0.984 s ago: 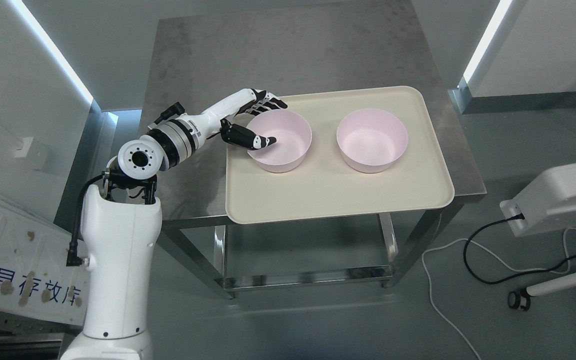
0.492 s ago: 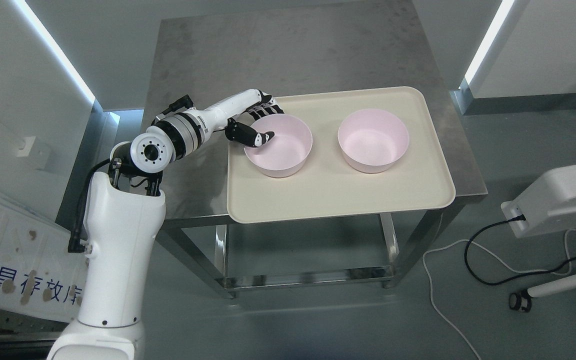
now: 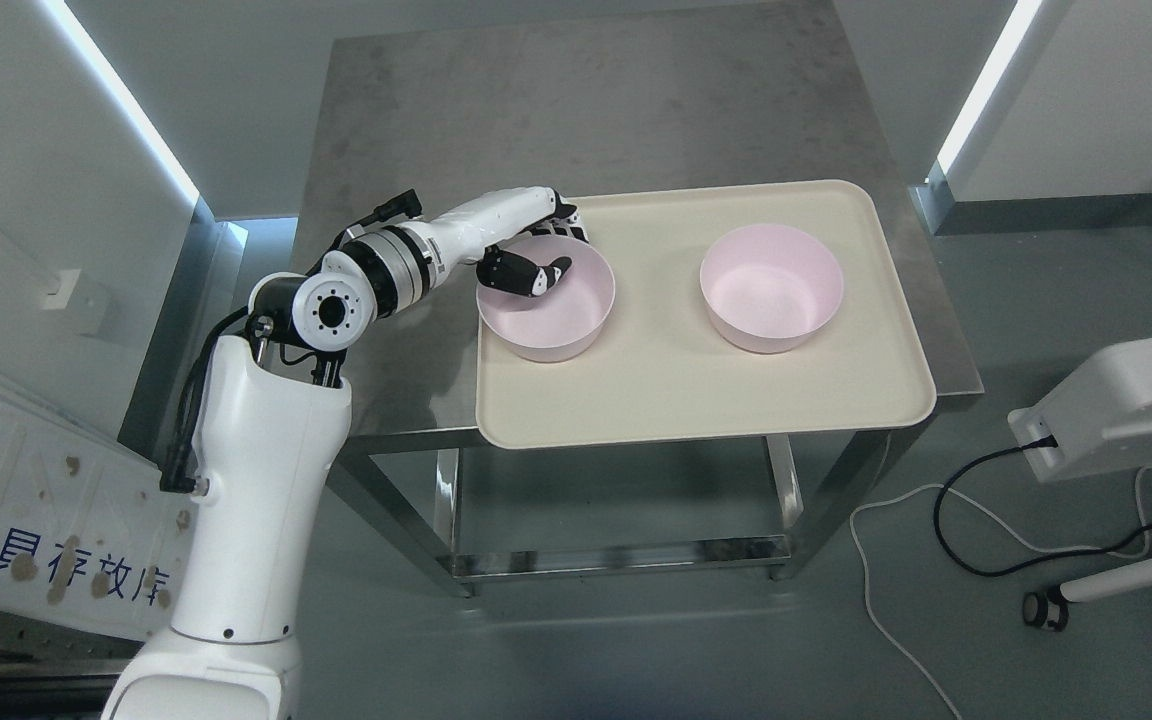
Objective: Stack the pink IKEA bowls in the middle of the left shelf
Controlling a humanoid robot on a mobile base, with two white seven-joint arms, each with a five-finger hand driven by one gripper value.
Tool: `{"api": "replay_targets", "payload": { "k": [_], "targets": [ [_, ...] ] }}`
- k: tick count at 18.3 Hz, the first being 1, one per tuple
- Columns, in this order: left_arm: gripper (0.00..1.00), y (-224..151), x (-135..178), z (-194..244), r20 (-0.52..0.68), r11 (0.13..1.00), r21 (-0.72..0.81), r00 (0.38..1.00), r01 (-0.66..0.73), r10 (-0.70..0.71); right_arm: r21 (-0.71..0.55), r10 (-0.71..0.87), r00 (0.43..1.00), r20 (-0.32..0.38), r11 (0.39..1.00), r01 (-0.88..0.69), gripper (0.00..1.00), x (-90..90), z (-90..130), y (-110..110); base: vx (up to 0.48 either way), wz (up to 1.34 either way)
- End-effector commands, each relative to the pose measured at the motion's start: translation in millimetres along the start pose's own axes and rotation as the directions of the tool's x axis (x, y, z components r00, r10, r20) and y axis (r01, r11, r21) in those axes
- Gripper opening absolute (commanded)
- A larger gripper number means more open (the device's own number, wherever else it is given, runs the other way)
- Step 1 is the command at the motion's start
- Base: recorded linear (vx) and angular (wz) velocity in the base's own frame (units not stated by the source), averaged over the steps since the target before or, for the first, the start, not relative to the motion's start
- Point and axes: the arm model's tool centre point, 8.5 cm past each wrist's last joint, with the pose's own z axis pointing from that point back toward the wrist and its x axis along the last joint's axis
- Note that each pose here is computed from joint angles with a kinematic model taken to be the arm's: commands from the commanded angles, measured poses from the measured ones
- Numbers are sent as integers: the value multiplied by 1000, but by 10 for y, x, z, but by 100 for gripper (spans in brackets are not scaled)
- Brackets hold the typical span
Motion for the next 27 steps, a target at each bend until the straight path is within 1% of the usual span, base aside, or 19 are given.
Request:
{"api": "replay_targets", "payload": {
  "k": [1, 6, 8, 9, 10, 11, 13, 15, 17, 18, 19, 21, 25, 27],
  "targets": [
    [1, 265, 128, -83, 61, 995, 45, 994, -90, 88, -16, 3, 1000, 3, 1000, -3, 100, 20, 7, -110, 2, 14],
    [1, 719, 316, 46, 140, 984, 94, 980, -154, 140, -16, 3, 1000, 3, 1000, -3, 100, 20, 7, -110, 1, -10],
    [1, 946, 520, 64, 206, 979, 103, 967, -177, 153, -16, 3, 1000, 3, 1000, -3, 100, 20, 7, -110, -4, -27],
    [1, 997, 623, 45, 230, 981, 94, 962, -171, 146, -18, 3, 1000, 3, 1000, -3, 100, 20, 7, -111, -4, -13],
    [1, 1014, 808, -9, 272, 986, 66, 954, -150, 127, -16, 3, 1000, 3, 1000, -3, 100, 20, 7, -110, 0, 0],
    [1, 974, 1015, -87, 308, 994, 31, 947, -109, 94, -16, 3, 1000, 3, 1000, -3, 100, 20, 7, -110, 0, 0],
    [2, 753, 1404, -263, 351, 999, -46, 936, 12, 5, -16, 3, 1000, 3, 1000, -3, 100, 20, 7, -110, 0, 0],
    [2, 558, 1684, -403, 371, 989, -93, 926, 117, -74, -16, 3, 1000, 3, 1000, -3, 100, 20, 7, -110, 0, 0],
    [2, 202, 1902, -590, 382, 964, -150, 912, 218, -146, -16, 3, 1000, 3, 1000, -3, 100, 20, 7, -110, 0, 0],
    [2, 52, 1916, -682, 373, 956, -168, 913, 241, -164, -16, 3, 1000, 3, 1000, -3, 100, 20, 7, -110, 0, 0],
    [2, -27, 1864, -764, 354, 955, -176, 921, 238, -164, -16, 3, 1000, 3, 1000, -3, 100, 20, 7, -110, 0, 0],
    [3, 22, 1773, -884, 313, 965, -134, 933, 226, -175, -16, 3, 1000, 3, 1000, -3, 100, 20, 7, -110, 0, 0],
    [3, 245, 1590, -976, 265, 958, -116, 938, 263, -225, -16, 4, 1000, 5, 1000, -3, 100, 25, 6, -110, 0, 0],
    [3, 196, 1563, -992, 255, 952, -130, 937, 279, -239, -16, 3, 1000, 3, 1000, -3, 100, 20, 7, -110, 0, 0]
  ]
}}
